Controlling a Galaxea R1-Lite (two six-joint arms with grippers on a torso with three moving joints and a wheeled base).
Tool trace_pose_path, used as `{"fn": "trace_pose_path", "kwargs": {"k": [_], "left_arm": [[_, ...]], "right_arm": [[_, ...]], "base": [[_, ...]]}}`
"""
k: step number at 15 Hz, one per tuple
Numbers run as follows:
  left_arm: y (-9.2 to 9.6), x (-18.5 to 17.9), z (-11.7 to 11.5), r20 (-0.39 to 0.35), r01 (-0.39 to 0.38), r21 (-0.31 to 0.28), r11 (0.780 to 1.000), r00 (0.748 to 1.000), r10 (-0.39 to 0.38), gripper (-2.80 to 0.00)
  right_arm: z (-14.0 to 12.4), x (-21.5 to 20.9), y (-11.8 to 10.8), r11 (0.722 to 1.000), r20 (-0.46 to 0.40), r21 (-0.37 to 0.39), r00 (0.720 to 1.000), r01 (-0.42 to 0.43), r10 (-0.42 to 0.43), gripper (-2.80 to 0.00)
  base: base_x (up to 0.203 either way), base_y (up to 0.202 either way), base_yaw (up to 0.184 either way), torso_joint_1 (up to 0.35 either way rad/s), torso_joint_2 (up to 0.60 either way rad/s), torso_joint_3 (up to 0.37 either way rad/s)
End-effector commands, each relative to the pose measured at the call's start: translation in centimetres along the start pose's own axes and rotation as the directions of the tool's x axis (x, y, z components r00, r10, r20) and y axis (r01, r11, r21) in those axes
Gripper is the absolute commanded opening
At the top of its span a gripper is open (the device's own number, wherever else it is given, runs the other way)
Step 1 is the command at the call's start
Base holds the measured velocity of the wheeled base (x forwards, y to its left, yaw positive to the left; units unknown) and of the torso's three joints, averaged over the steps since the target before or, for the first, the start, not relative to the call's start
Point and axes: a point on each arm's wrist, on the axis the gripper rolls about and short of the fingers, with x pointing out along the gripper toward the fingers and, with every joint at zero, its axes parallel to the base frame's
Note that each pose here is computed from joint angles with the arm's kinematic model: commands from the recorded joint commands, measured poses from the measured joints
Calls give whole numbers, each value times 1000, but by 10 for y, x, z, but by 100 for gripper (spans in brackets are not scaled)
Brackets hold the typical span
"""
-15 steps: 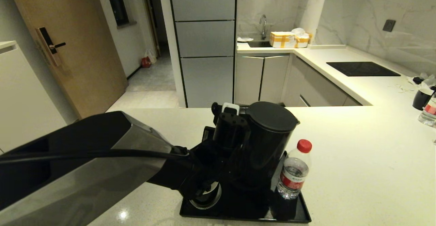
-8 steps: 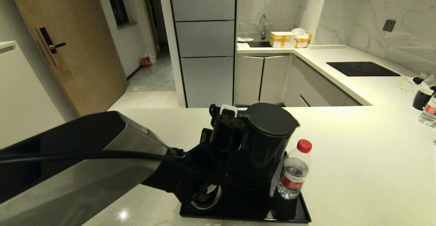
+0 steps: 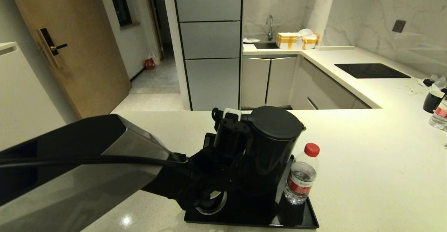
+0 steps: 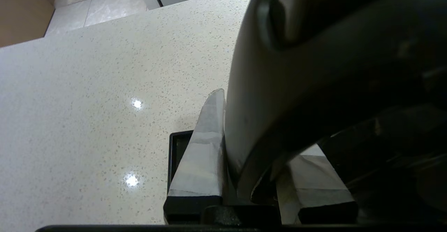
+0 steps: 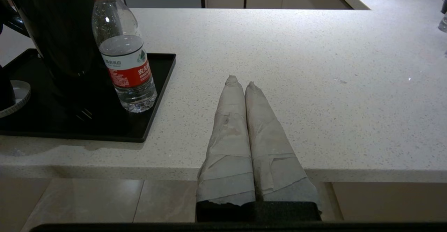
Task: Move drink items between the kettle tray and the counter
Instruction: Return the kettle to its original position
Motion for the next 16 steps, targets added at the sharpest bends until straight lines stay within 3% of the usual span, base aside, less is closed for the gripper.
{"fn": "trace_pose_path", "kwargs": {"k": [1,8,13,16], "left_arm": [[-2,3,-12,-27,-4,11,1000,1000,5,-280],[4,10,-31,-59,-27,27,999,998,29,-280],[8,11,-28,-53,-37,19,999,998,38,-280],[13,4,-8,-19,-37,2,999,999,37,-280]], "right_arm": [[0,0,0,1000,-3,-1,1000,-1,1,-280],[0,0,0,1000,-3,-1,1000,-1,1,-280],[0,0,0,1000,-3,-1,1000,-1,1,-280],[0,0,0,1000,-3,-1,1000,-2,2,-280]], "base": [[0,0,0,0,0,0],[0,0,0,0,0,0],[0,0,0,0,0,0],[0,0,0,0,0,0]]}}
